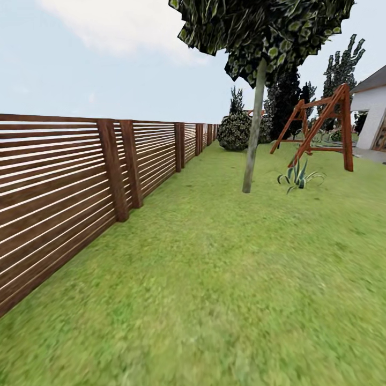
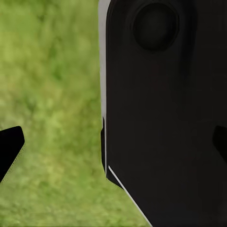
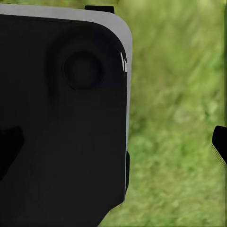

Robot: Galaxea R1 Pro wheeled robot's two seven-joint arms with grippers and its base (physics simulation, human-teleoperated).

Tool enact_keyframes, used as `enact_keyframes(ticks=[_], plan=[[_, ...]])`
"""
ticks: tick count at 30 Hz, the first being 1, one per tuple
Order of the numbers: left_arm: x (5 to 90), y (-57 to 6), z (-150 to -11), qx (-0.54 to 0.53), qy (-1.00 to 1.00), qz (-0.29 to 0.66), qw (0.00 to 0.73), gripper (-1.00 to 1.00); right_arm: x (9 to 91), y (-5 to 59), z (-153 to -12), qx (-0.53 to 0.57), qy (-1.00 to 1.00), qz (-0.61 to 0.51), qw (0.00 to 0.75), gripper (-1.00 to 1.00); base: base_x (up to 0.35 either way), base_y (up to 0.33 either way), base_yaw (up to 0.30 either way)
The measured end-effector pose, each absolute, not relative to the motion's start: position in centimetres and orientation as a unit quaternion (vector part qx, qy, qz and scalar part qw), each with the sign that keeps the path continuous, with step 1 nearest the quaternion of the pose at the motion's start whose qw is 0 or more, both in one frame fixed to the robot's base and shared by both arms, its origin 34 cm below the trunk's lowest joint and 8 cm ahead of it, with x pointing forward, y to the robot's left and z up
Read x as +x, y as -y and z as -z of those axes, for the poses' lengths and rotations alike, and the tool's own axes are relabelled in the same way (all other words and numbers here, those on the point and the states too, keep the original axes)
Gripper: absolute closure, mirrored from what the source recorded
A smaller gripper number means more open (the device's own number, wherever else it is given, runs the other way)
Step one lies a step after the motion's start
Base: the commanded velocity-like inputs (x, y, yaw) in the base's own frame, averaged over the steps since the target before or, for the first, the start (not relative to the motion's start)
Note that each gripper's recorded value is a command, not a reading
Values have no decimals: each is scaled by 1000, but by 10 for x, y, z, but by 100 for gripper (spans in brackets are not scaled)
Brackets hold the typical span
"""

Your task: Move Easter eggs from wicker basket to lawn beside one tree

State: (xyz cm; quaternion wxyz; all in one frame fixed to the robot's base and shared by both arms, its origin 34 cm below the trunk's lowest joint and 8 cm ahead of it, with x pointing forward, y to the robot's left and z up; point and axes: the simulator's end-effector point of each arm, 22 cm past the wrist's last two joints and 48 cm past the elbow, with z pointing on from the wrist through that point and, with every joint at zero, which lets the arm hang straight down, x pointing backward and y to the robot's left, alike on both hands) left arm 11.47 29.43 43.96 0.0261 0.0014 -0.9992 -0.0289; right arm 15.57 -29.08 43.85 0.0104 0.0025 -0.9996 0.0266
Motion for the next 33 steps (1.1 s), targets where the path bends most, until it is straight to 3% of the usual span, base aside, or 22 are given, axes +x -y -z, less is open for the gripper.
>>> enact_keyframes(ticks=[33], plan=[[115, -294, -440, 1, 999, 29, 26, -100, 156, 291, -439, 3, 1000, -27, 10, -100, 330, 0, 0]])
